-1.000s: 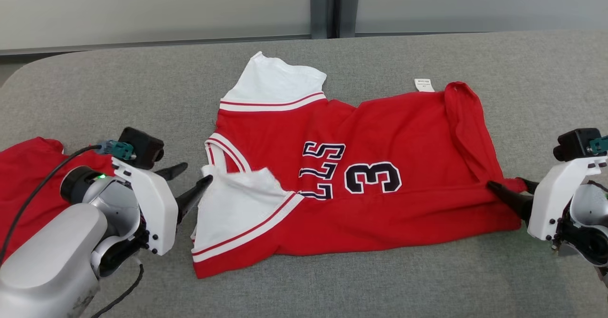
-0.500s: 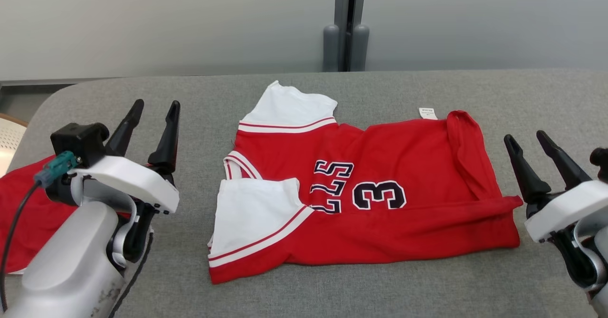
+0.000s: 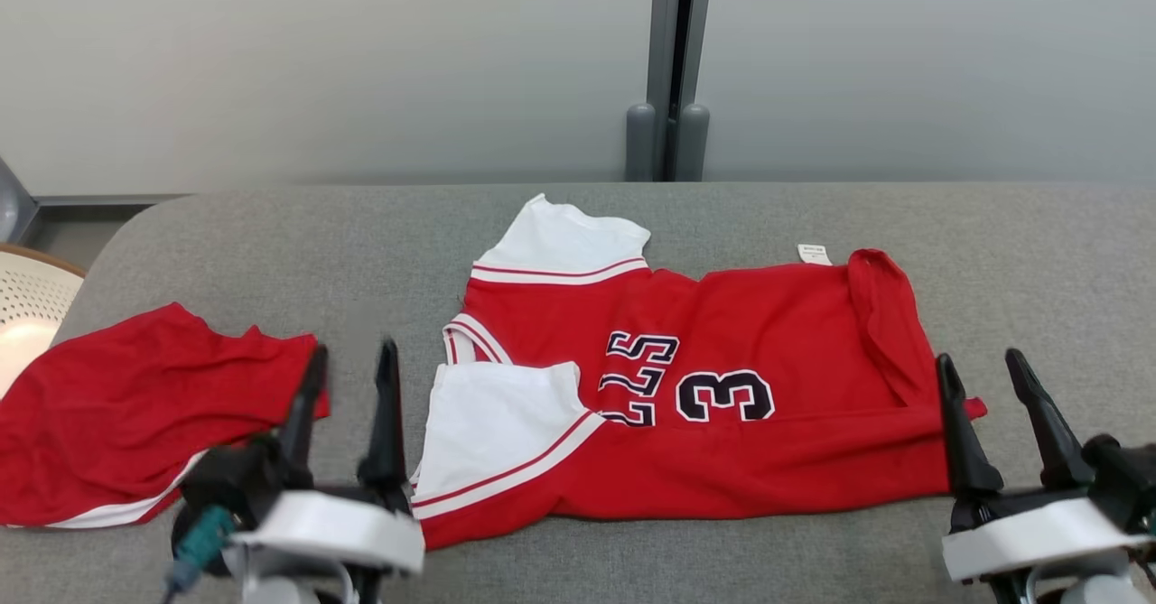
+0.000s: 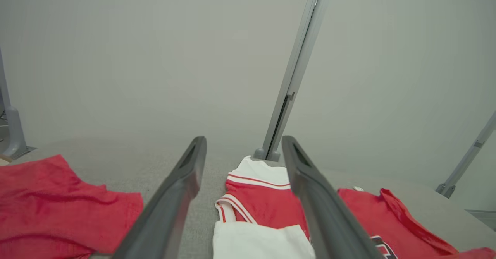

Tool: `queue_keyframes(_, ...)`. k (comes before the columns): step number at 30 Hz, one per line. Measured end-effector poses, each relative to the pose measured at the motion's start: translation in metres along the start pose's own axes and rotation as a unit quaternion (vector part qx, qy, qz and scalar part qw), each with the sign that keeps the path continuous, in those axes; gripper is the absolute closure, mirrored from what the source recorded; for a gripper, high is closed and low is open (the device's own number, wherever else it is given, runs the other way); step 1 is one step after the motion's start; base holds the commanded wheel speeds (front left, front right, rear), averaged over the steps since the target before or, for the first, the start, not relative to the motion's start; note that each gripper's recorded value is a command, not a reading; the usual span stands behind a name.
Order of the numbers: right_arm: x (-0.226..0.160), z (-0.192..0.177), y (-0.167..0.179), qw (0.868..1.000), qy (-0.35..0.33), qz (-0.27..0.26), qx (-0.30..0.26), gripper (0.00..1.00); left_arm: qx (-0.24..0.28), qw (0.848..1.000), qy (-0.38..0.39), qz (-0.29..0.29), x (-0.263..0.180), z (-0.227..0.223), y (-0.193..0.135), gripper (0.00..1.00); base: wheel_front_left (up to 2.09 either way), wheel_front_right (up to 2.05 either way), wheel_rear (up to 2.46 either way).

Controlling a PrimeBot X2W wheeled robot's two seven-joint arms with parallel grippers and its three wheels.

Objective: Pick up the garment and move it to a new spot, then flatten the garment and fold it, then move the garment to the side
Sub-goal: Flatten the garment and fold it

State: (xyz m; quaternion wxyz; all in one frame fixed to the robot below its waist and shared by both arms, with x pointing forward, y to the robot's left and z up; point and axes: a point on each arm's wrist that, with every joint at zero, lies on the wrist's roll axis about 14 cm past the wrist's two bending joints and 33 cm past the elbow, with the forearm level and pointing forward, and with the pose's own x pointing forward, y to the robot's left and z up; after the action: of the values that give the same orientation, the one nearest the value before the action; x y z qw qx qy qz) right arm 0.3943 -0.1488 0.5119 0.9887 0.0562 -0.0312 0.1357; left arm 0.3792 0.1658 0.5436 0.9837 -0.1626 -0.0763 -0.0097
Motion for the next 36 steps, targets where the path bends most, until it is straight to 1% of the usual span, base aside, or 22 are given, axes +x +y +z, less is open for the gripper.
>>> queue_keyframes(1, -0.004, 0.002, 0.002, 1.000, -0.008, -0.008, 0.009, 0.00, -0.001, 1.000, 0.009, 0.005, -0.008, -0.008, 0.001, 0.00, 0.00, 0.00, 0.00)
queue_keyframes(4, -0.013, 0.002, 0.001, 1.000, -0.013, -0.025, 0.013, 0.00, 0.009, 0.999, 0.036, 0.016, -0.026, -0.028, 0.006, 0.00, 0.00, 0.00, 0.00)
queue_keyframes(9, -0.020, -0.001, 0.008, 0.999, -0.013, -0.028, 0.018, 0.00, 0.020, 0.995, 0.094, 0.029, -0.049, -0.065, 0.014, 0.00, 0.00, 0.00, 0.00)
queue_keyframes(16, -0.023, 0.000, 0.007, 0.999, -0.013, -0.030, 0.015, 0.00, 0.038, 0.986, 0.156, 0.035, -0.058, -0.102, 0.022, 0.00, 0.00, 0.00, 0.00)
queue_keyframes(23, -0.029, -0.002, -0.002, 0.999, -0.009, -0.044, 0.016, 0.00, 0.057, 0.972, 0.227, 0.033, -0.062, -0.141, 0.025, 0.00, 0.00, 0.00, 0.00)
queue_keyframes(26, -0.032, -0.005, -0.008, 0.998, -0.006, -0.052, 0.016, 0.00, 0.072, 0.962, 0.260, 0.036, -0.066, -0.158, 0.028, 0.00, 0.00, 0.00, 0.00)
queue_keyframes(33, -0.037, -0.007, -0.020, 0.997, -0.002, -0.070, 0.014, 0.00, 0.098, 0.945, 0.309, 0.035, -0.064, -0.182, 0.033, 0.00, 0.00, 0.00, 0.00)
queue_keyframes(34, -0.037, -0.007, -0.021, 0.997, -0.001, -0.072, 0.014, 0.00, 0.099, 0.943, 0.315, 0.028, -0.063, -0.184, 0.031, 0.06, 0.00, 0.00, 0.00)
queue_keyframes(35, -0.037, -0.007, -0.023, 0.997, -0.001, -0.074, 0.014, 0.00, 0.098, 0.942, 0.321, 0.021, -0.062, -0.187, 0.029, 0.57, 0.00, 0.00, 0.00)
queue_keyframes(36, -0.037, -0.008, -0.024, 0.997, -0.001, -0.076, 0.014, 0.00, 0.099, 0.941, 0.324, 0.014, -0.061, -0.188, 0.028, 1.00, 0.00, 0.00, 0.00)
